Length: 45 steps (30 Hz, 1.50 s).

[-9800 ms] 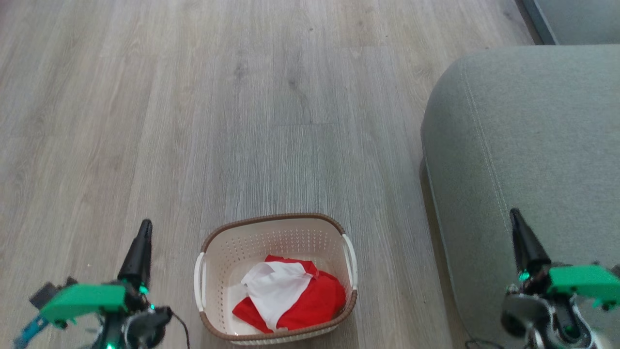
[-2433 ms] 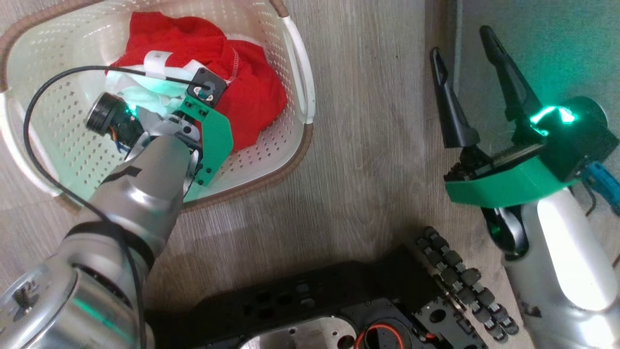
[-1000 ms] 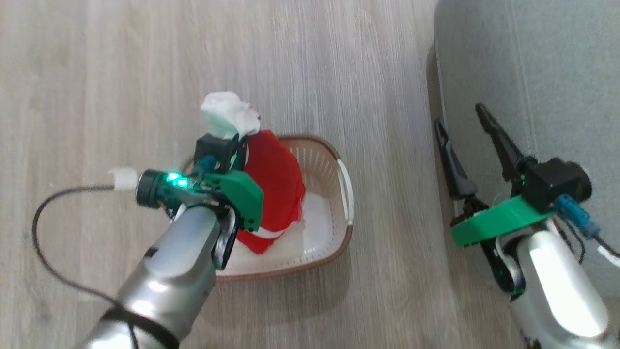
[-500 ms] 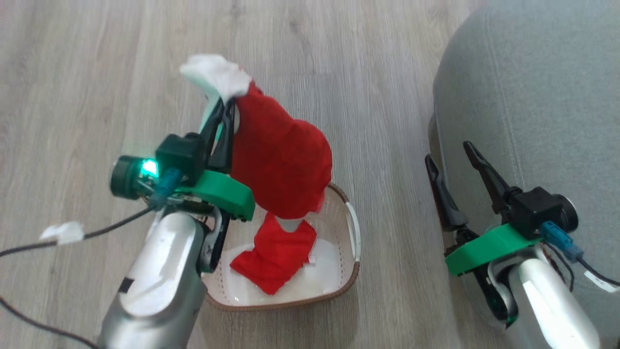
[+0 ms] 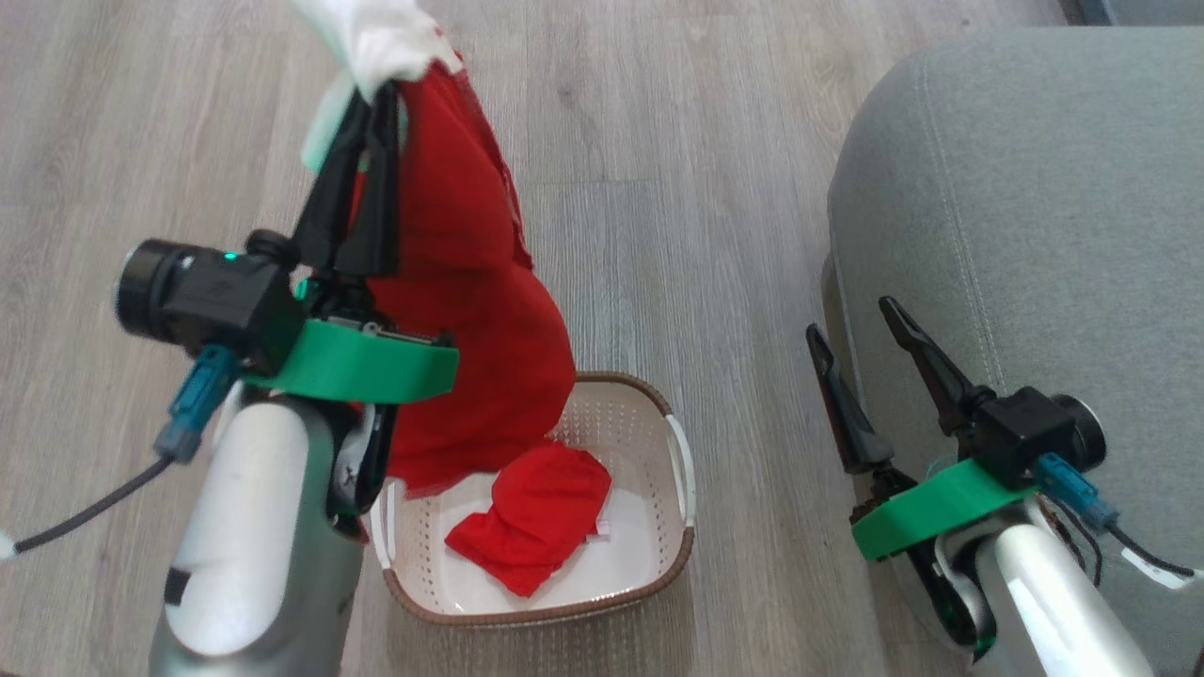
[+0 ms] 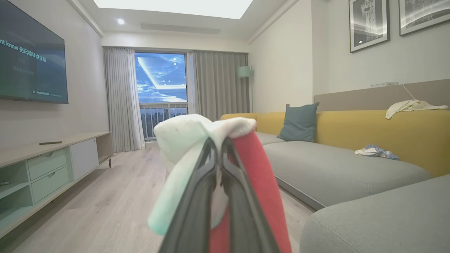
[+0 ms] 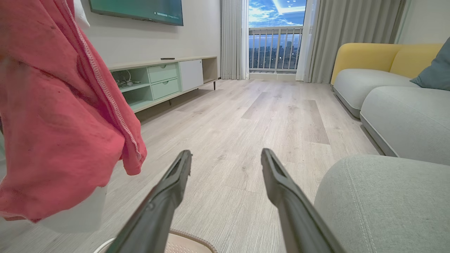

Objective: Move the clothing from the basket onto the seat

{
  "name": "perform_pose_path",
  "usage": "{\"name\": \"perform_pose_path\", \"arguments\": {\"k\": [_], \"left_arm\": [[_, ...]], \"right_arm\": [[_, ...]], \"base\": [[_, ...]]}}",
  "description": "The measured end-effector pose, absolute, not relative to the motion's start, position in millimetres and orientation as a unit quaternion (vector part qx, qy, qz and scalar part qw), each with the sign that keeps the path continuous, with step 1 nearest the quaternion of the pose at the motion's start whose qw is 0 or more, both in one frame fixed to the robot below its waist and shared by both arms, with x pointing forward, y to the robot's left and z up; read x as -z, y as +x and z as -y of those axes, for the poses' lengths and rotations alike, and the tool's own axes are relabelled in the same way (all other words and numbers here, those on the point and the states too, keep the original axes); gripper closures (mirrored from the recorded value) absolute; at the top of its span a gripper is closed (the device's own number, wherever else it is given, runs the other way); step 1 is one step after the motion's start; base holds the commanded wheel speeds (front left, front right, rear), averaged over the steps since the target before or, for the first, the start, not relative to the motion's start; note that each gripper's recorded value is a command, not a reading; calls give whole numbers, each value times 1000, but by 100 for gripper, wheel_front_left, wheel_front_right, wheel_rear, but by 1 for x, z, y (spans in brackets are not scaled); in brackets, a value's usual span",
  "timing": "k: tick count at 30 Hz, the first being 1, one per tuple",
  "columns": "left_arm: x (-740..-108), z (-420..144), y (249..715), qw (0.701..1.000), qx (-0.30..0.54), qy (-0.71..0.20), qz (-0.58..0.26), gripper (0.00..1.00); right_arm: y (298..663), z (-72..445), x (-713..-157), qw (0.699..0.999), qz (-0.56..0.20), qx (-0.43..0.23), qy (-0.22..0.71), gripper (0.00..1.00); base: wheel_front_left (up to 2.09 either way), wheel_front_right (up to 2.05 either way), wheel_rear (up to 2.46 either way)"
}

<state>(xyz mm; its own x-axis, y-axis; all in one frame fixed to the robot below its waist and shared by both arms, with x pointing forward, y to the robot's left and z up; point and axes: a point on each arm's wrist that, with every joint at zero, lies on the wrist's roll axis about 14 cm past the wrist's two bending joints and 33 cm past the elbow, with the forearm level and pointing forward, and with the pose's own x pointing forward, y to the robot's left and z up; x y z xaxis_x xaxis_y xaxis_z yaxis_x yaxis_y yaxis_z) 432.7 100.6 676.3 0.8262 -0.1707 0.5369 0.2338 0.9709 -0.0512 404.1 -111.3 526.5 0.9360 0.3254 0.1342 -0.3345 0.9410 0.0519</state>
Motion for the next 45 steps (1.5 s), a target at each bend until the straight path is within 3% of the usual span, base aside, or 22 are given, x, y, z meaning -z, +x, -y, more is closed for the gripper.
{"name": "perform_pose_path", "arguments": {"k": [10,28,45], "left_arm": [[-691,-101,424,947,106,-61,297,100],[-662,-47,423,947,192,-51,253,100],[-661,0,406,935,253,-56,243,100]], "right_arm": [[392,101,-531,979,68,-186,38,0],[382,27,-560,935,112,-338,2,0],[398,12,-536,926,86,-360,-72,0]], "base": [[0,0,0],[0,0,0],[0,0,0]]}}
